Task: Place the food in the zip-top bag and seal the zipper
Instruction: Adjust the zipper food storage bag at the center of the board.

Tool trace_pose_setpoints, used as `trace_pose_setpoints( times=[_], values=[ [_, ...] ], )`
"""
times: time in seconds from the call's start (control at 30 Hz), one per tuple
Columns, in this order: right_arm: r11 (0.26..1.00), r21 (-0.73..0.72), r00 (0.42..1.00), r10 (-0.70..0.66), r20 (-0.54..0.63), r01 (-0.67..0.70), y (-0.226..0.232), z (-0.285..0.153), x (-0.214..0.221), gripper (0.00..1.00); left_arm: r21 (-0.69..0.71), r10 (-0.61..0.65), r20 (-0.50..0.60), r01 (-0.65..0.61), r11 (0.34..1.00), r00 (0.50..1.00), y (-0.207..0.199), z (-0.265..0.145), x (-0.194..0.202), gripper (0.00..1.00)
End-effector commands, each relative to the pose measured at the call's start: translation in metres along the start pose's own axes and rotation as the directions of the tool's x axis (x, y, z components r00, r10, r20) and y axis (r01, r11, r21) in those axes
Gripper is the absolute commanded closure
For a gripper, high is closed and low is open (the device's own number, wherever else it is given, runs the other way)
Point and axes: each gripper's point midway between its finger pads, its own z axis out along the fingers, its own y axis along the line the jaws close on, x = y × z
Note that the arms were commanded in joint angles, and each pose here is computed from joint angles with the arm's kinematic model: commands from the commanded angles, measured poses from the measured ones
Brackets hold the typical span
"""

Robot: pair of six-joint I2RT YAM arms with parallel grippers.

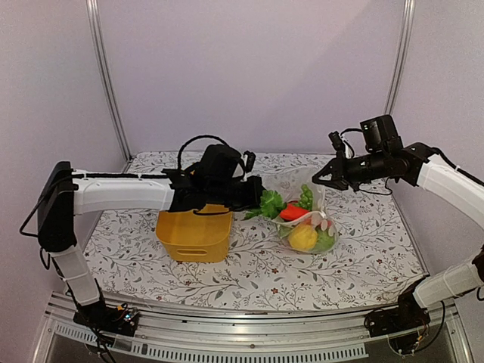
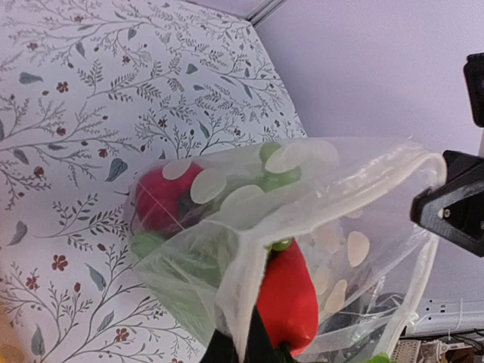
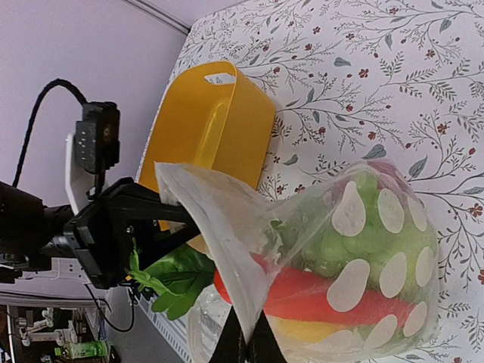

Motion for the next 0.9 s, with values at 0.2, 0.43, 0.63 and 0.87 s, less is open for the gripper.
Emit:
trace_pose_setpoints(
  times=[0.2,0.43,0.63,0.87],
  values=[
    [0.980,0.164,0.991,-0.100,-0.094,0.114,-0.013,-0.029,0.015,0.99,-0.011,0.204,0.054,-0.204,0.979,0.977,-0.043,-0.026,-0.040,1.00],
    [0.987,0.123,0.989,-0.086,-0.117,0.100,-0.016,-0.013,0.021,0.96,-0.050,0.154,-0.006,-0.154,0.987,0.988,-0.024,0.005,-0.037,0.75],
    [0.984,0.150,0.984,-0.072,-0.165,0.097,-0.034,0.010,0.023,0.82,-0.065,0.082,0.004,-0.081,0.995,0.997,-0.011,0.007,-0.047,0.63],
    [0.973,0.209,0.983,-0.062,-0.171,0.097,-0.036,0.018,0.003,0.71,-0.027,0.071,0.022,-0.071,0.997,0.997,-0.013,0.004,-0.049,0.78]
  ],
)
